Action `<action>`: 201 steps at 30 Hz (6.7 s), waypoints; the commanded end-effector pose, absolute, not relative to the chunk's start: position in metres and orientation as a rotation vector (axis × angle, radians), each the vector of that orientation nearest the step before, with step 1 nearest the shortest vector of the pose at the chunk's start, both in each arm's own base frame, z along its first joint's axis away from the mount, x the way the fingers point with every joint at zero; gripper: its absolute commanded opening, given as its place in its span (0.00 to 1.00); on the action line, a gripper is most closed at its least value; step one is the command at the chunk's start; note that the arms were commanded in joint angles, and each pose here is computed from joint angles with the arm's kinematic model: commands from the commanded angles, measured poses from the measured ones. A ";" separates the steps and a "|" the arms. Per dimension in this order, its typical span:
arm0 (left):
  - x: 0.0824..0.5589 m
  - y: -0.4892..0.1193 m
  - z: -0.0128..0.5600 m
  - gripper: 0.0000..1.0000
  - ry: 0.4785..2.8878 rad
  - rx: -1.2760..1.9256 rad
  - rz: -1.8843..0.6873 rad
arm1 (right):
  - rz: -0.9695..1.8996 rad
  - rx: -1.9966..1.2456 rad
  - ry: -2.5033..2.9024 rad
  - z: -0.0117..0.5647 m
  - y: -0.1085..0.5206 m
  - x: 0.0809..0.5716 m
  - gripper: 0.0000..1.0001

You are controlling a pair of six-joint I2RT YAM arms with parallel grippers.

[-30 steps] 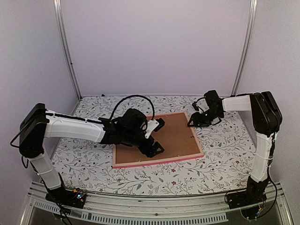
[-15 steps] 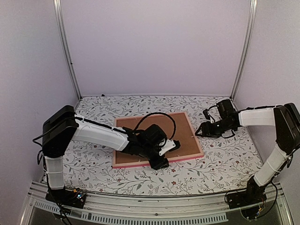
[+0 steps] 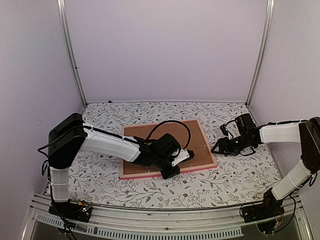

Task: Put the photo into the frame
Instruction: Pick up the photo frame from the center of the board, then pass from the left arm to the right, then pass from the right arm to the left, then turn over the photo frame, then place the photo frame at the center of the board.

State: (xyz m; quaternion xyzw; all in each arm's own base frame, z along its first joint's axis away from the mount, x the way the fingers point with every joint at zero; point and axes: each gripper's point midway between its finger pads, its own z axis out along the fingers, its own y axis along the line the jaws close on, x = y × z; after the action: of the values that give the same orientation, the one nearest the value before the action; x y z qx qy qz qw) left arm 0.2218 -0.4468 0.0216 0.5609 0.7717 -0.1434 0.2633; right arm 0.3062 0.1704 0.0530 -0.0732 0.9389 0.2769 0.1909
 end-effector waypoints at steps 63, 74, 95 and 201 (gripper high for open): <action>0.205 -0.452 0.097 0.87 1.947 1.390 -0.433 | 1.459 -0.118 2.501 0.082 0.219 0.268 0.30; 0.202 -0.444 0.094 0.99 1.786 1.400 0.125 | 1.502 -0.167 2.445 0.128 0.223 0.268 0.28; 0.225 -0.414 0.094 0.57 1.737 1.220 0.531 | 1.514 -0.183 2.443 0.136 0.225 0.273 0.28; 0.400 -0.342 0.166 0.28 2.161 0.068 -1.718 | 1.030 -0.156 2.384 0.164 0.157 0.345 0.75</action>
State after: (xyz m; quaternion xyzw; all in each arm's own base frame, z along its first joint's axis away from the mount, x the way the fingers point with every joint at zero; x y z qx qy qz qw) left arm 0.3944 -0.3400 0.1393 -0.0170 0.8025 -0.5751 0.1578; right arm 0.3408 0.1572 0.1686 -0.0593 0.8864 0.3775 0.2613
